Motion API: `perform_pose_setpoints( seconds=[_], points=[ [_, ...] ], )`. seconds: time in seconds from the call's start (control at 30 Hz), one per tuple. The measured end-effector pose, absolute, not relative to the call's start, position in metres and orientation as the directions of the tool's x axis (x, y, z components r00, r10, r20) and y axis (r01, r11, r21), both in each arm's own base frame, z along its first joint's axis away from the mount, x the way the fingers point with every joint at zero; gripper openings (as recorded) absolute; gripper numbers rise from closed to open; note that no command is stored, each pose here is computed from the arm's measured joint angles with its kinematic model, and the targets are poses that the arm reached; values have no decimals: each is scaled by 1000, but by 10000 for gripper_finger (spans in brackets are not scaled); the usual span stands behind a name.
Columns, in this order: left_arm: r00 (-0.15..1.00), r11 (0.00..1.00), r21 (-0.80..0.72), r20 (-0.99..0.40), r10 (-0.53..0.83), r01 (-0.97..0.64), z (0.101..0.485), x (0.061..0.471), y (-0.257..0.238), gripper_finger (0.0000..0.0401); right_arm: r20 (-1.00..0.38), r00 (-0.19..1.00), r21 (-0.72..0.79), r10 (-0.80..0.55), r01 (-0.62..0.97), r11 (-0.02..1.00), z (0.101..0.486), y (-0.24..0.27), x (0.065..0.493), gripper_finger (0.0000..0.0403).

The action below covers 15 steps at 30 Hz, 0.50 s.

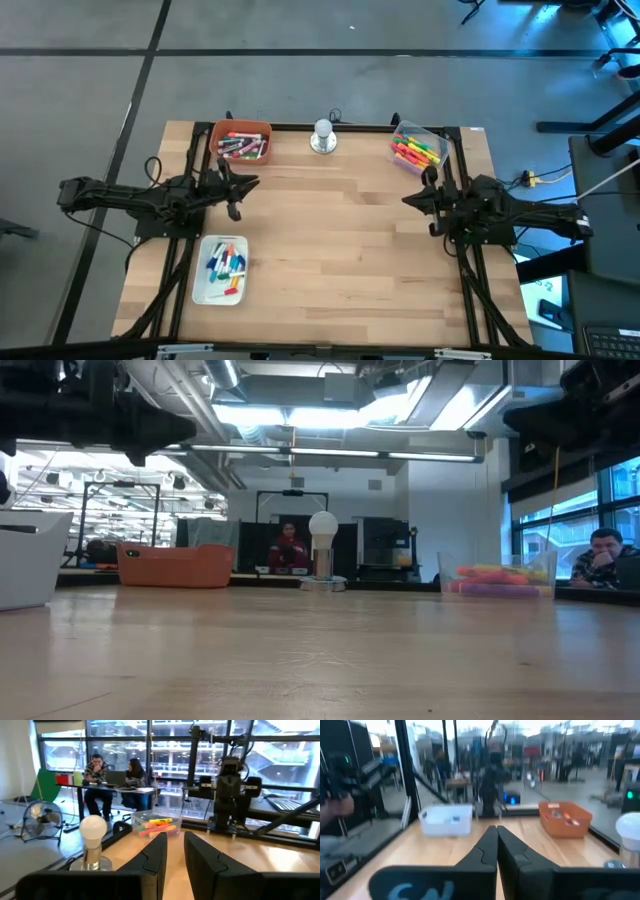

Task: Pick & Place Markers
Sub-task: Return to Home Position

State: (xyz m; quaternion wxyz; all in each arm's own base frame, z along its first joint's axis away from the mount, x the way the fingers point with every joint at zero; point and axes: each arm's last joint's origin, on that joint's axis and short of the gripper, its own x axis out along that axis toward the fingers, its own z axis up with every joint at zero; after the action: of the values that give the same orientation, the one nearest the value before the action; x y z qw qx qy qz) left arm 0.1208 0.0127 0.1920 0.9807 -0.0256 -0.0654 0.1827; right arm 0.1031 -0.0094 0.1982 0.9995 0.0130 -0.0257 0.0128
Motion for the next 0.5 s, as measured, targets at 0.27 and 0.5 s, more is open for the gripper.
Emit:
perform_pose_setpoints(
  seconds=[0.27,0.5],
  points=[
    [923,935,-43,153,354,-352,195,121,12,61,101,995,81,25,-34,996,182,-9,102,3],
    [937,961,-15,220,271,-275,202,122,10,61,134,991,45,4,-10,999,186,-10,99,3]
  ],
)
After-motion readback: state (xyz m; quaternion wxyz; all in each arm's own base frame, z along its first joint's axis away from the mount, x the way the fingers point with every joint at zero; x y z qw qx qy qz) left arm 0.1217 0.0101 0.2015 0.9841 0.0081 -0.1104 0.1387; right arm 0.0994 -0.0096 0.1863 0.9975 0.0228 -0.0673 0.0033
